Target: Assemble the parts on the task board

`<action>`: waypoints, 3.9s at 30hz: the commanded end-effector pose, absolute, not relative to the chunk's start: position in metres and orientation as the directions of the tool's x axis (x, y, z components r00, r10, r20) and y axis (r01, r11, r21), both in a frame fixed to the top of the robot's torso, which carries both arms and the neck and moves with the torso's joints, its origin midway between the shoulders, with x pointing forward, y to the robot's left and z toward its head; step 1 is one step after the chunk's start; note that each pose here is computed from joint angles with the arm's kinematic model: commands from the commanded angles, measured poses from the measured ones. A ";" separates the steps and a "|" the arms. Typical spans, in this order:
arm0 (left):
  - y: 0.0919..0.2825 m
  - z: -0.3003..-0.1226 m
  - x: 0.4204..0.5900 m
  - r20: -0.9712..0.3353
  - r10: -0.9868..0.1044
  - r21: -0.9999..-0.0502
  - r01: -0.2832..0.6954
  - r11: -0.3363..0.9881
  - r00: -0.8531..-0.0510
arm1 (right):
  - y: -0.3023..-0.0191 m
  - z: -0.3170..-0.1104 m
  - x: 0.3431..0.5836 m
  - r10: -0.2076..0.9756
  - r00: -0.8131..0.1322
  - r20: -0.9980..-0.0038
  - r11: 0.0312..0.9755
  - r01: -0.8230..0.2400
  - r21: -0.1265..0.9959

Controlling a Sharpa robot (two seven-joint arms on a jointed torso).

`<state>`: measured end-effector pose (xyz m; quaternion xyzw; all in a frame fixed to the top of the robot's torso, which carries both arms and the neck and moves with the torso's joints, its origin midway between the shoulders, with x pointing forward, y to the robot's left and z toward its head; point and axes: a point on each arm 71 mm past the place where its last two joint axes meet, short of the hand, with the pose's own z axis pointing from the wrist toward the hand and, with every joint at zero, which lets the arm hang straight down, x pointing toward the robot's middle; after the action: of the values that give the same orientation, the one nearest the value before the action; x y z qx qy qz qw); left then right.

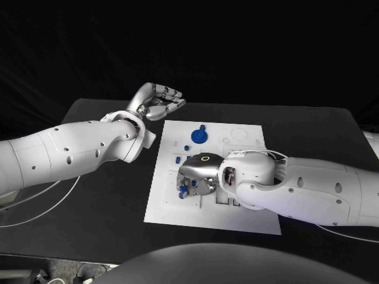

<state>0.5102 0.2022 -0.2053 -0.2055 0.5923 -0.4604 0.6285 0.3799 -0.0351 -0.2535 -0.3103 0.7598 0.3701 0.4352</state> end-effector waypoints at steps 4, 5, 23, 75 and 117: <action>0.200 -0.204 0.510 -0.555 -0.821 -0.802 0.350 0.485 -0.134 | -0.036 -0.256 0.379 -0.193 -0.402 -0.895 0.532 -0.810 0.249; 0.200 -0.204 0.510 -0.555 -0.821 -0.802 0.350 0.485 -0.134 | -0.036 -0.256 0.379 -0.193 -0.402 -0.895 0.532 -0.810 0.249; 0.199 -0.204 0.510 -0.555 -0.821 -0.801 0.353 0.484 -0.135 | -0.039 -0.258 0.379 -0.156 -0.426 -0.891 0.545 -0.790 0.282; 0.185 -0.205 0.514 -0.556 -0.813 -0.800 0.377 0.467 -0.172 | -0.259 -0.208 0.373 0.420 -0.646 -0.637 0.886 0.140 0.442; 0.193 -0.206 0.513 -0.559 -0.814 -0.797 0.373 0.476 -0.155 | -0.228 -0.259 0.355 0.240 -0.721 -0.650 0.958 0.066 0.280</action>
<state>0.5145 0.1950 -0.2065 -0.1930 0.5931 -0.4699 0.6246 0.3557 -0.2275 -0.2567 0.0907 0.9157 0.1332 0.3682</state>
